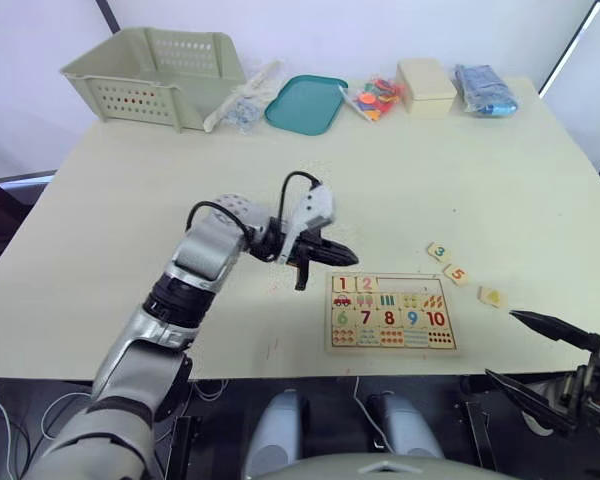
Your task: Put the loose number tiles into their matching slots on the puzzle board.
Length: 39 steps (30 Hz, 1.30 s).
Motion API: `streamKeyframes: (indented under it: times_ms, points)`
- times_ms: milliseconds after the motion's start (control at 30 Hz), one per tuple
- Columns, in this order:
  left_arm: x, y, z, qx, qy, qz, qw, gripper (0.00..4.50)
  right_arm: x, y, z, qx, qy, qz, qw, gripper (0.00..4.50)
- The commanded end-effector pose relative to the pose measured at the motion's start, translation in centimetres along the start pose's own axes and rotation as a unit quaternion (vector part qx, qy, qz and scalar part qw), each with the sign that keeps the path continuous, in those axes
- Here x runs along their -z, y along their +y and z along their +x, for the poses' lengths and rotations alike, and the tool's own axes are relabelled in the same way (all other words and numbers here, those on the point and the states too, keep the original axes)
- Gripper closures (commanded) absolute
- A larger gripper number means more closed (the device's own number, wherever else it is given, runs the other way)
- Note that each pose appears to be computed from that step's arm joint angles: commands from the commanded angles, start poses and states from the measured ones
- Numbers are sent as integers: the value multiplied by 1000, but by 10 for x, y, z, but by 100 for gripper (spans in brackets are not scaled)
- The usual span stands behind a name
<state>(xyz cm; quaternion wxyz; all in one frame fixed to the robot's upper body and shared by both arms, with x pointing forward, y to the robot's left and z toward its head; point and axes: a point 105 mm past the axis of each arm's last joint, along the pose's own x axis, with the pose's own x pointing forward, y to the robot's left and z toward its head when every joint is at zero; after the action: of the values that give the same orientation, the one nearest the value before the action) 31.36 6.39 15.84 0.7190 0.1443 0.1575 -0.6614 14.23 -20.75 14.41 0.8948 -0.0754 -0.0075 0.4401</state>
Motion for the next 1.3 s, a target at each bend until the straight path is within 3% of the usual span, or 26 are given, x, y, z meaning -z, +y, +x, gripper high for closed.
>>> streamKeyframes:
  times_ms: [33,233,500,733,833,933,1033,1100,1300]
  points:
    - [-5,1,-21,-47,-55,-12,997,439,-4,-3,5,3,-10,-3,1000,0]
    - [6,1,-43,-130,-147,-26,980,439,-6,-11,13,22,-22,11,999,0]
    - [34,-8,-82,-197,-186,-51,961,439,1,-17,6,35,-3,22,999,0]
    - [74,-26,-107,-264,-177,-80,945,439,10,-37,-24,73,15,36,997,0]
    - [87,-32,-118,-273,-175,-97,941,368,15,-46,-34,87,22,38,995,0]
    - [97,-40,-119,-275,-168,-112,940,248,22,-53,-53,99,31,52,993,0]
    - [104,-45,-117,-281,-158,-109,940,88,29,-62,-69,114,44,56,991,0]
    - [107,-46,-118,-285,-156,-109,940,14,30,-68,-75,126,49,55,989,0]
    - [109,-47,-110,-289,-158,-108,938,6,32,-76,-91,141,60,54,987,0]
